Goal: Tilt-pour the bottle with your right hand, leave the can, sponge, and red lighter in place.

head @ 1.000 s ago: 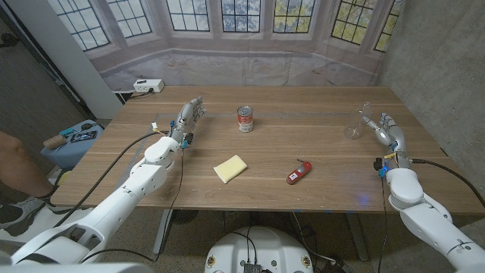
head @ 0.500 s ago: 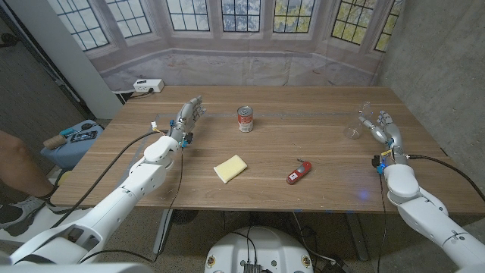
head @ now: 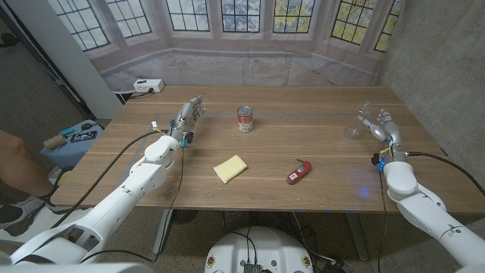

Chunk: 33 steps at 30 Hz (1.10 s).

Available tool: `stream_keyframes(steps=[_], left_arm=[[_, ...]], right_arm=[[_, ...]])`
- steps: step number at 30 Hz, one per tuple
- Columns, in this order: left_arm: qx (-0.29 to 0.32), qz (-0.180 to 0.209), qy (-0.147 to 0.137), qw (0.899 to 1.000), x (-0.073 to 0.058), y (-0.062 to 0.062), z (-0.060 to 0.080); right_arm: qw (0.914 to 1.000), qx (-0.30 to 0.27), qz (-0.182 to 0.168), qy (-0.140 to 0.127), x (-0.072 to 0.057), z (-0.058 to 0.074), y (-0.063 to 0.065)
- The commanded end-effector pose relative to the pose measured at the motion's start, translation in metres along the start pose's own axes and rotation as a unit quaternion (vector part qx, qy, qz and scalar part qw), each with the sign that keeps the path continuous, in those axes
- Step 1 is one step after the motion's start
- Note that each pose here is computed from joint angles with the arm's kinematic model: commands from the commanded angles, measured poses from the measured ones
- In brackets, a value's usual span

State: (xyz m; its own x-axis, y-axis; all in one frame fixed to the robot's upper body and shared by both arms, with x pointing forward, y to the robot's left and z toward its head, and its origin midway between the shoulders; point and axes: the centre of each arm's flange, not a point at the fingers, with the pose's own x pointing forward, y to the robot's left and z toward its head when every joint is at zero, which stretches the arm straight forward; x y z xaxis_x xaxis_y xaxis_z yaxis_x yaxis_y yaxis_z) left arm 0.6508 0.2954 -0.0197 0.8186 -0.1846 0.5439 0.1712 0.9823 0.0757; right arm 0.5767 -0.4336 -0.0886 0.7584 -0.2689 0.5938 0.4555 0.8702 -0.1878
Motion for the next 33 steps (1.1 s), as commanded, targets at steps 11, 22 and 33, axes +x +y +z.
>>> stream_keyframes(steps=[11,22,33], left_arm=[[-0.005,0.009,0.001,1.0,-0.005,0.002,-0.002],[-0.006,0.008,0.003,1.0,-0.005,0.003,-0.003],[-0.006,0.005,0.002,1.0,-0.004,0.003,-0.003]], right_arm=[[0.9992,-0.01,0.038,-0.002,0.021,0.003,0.018],[0.9988,-0.015,0.047,0.003,0.025,0.004,0.022],[0.9987,-0.011,0.049,0.005,0.027,0.003,0.027]])
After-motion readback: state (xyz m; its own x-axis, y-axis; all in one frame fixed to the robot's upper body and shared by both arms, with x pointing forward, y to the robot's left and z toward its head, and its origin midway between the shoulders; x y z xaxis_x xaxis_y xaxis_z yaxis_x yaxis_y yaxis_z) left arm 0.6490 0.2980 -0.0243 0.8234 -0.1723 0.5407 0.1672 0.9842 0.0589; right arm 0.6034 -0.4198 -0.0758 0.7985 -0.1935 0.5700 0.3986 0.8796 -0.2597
